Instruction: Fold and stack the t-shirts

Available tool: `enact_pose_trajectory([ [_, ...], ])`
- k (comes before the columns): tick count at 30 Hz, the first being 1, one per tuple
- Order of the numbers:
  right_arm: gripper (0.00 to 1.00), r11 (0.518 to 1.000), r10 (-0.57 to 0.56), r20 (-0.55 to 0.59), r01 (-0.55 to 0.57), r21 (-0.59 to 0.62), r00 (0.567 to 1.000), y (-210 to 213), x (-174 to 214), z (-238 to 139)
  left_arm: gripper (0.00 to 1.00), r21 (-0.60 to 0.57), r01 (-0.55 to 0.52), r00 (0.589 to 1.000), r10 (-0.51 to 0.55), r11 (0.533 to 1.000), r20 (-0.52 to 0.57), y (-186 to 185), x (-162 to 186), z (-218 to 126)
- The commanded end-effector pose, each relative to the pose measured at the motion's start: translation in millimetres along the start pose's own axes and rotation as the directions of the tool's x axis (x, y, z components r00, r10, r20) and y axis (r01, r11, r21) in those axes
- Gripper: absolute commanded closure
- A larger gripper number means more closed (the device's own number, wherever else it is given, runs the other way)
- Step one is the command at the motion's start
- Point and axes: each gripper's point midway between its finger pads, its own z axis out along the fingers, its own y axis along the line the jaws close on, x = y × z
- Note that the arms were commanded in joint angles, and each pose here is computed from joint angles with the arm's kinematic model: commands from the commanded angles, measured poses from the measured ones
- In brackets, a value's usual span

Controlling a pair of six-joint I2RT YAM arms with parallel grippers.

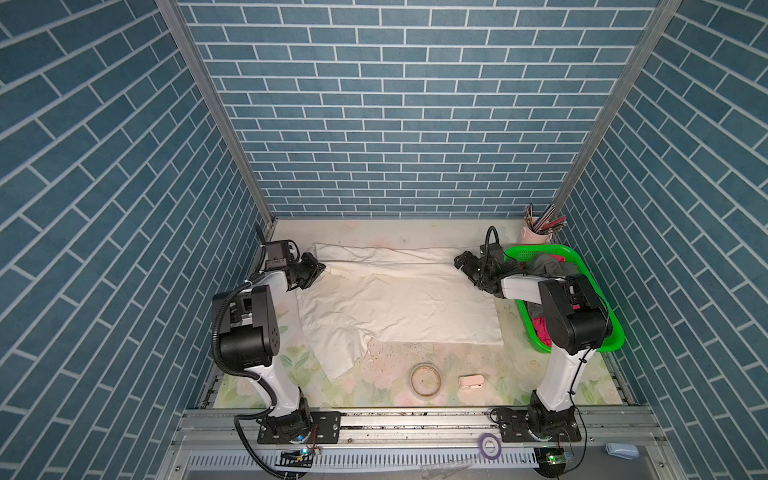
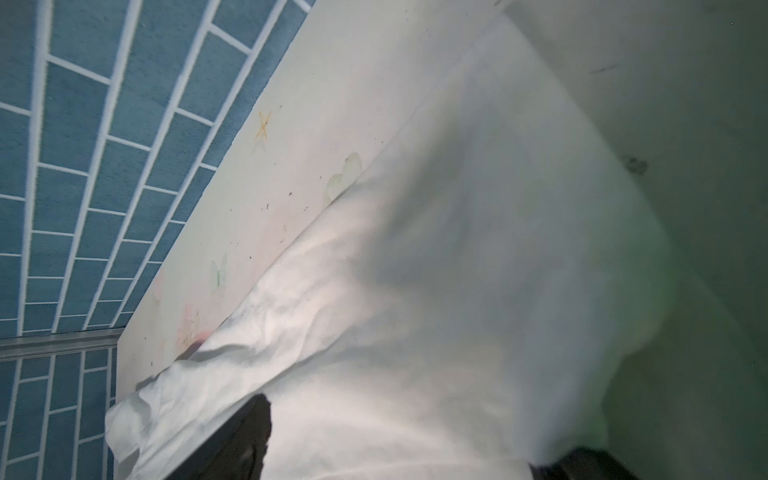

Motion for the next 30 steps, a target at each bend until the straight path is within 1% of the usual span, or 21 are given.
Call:
enact_pose_trajectory([
  [1, 0.07, 0.997, 0.068, 0.046, -0.069, 0.018, 0.997, -1.4, -11.5, 1.7, 1.0, 0.006, -0.003, 1.0, 0.003, 1.0, -0.002, 0.8, -2.5, 1.0],
  [4, 0.07, 0.994, 0.081, 0.098, -0.088, 0.06, 0.992, -9.9, -25.8, -1.1, 1.0, 0.007, -0.004, 1.0, 0.004, 1.0, -0.003, 0.8, -2.3, 1.0],
  [7, 0.08, 0.99, 0.079, 0.184, -0.099, 0.1, 0.98, -16.1, -44.4, -6.8, 1.0, 0.007, -0.004, 1.0, 0.004, 1.0, -0.005, 0.7, -1.8, 1.2],
  [10, 0.08, 0.986, 0.136, 0.245, -0.155, 0.059, 0.96, -18.8, -59.3, -9.2, 1.0, 0.007, -0.003, 1.0, 0.003, 1.0, -0.008, 1.8, -0.8, 1.2],
  [12, 0.09, 0.989, 0.14, 0.264, -0.146, 0.001, 0.954, -12.8, -66.3, -9.8, 1.0, 0.009, -0.004, 1.0, 0.004, 1.0, -0.01, 1.3, -0.3, 1.4],
  [17, 0.11, 0.989, 0.13, 0.306, -0.146, 0.032, 0.943, -10.3, -79.6, -19.5, 1.0, 0.008, -0.005, 1.0, 0.005, 1.0, -0.008, 2.3, -1.2, 0.7],
  [19, 0.13, 0.989, 0.119, 0.313, -0.141, 0.048, 0.942, -9.0, -83.1, -22.6, 1.0, 0.009, -0.003, 1.0, 0.003, 1.0, -0.009, 2.5, -1.3, 1.0],
  [24, 0.12, 0.993, 0.065, 0.312, -0.091, 0.072, 0.948, 5.2, -88.9, -28.4, 1.0, 0.011, -0.002, 1.0, 0.002, 1.0, -0.011, 2.8, -0.2, 1.4],
  [28, 0.12, 0.986, -0.027, 0.36, -0.034, 0.162, 0.933, 21.9, -94.5, -49.1, 1.0, 0.011, -0.002, 1.0, 0.002, 1.0, -0.008, 3.1, 0.0, 0.4],
  [30, 0.12, 0.983, -0.064, 0.383, -0.008, 0.183, 0.922, 31.8, -98.8, -58.4, 1.0, 0.014, -0.004, 1.0, 0.004, 1.0, -0.009, 1.9, 0.8, 0.7],
])
